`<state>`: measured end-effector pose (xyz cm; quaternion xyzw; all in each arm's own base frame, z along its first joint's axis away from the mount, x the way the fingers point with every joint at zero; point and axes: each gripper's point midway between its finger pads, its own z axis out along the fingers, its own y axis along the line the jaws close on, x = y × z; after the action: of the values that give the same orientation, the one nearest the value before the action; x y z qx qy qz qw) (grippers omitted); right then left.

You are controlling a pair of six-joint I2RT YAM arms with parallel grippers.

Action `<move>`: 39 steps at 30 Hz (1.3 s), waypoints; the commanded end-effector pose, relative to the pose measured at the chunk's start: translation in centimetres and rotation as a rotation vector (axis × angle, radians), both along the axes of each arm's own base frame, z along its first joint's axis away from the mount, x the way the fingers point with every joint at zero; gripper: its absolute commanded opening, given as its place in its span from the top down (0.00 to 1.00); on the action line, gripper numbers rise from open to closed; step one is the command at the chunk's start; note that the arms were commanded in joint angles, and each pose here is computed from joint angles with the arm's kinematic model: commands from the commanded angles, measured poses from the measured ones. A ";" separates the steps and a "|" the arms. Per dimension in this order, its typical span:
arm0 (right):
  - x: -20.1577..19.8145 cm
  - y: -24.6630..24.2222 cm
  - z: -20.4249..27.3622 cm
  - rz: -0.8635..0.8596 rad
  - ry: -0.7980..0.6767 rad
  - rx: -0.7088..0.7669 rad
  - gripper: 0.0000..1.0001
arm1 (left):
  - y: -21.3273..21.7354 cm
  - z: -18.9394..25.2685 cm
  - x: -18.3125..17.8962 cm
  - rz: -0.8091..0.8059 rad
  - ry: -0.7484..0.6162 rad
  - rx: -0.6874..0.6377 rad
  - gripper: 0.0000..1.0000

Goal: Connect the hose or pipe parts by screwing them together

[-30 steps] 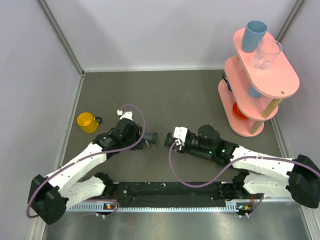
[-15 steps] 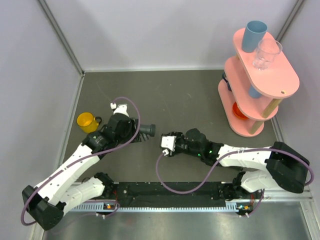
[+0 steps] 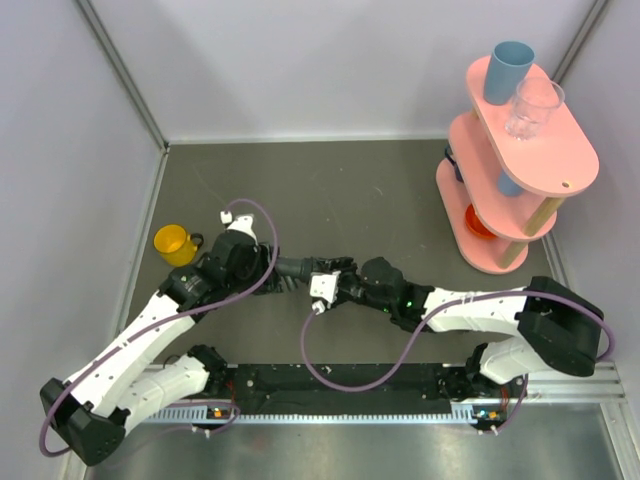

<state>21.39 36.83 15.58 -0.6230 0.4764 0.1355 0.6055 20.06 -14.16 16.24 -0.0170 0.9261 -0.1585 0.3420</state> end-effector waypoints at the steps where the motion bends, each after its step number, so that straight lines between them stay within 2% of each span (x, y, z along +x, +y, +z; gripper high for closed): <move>1: -0.3 2.3 4.9 0.037 -0.084 0.119 1.00 | -0.5 1.6 0.2 -0.006 -0.039 -0.048 1.00; 17: -1.7 3.0 4.7 0.094 -0.141 0.075 1.00 | -1.7 1.0 -0.7 -0.099 0.029 -0.043 1.00; 24: -2.2 3.8 5.2 0.118 -0.146 0.091 1.00 | -2.8 1.3 -1.2 -0.135 0.057 -0.093 1.00; 32: -2.9 4.6 6.8 0.147 -0.023 0.192 1.00 | -4.1 1.4 -1.9 -0.199 0.057 -0.165 1.00; 39: -2.2 4.3 8.0 0.164 0.104 0.249 1.00 | -5.2 1.6 -2.3 -0.265 0.004 -0.234 1.00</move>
<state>19.73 37.74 14.37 -0.6361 0.4966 0.1731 0.5646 18.41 -13.81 14.51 0.0029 0.9407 -0.1592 0.2996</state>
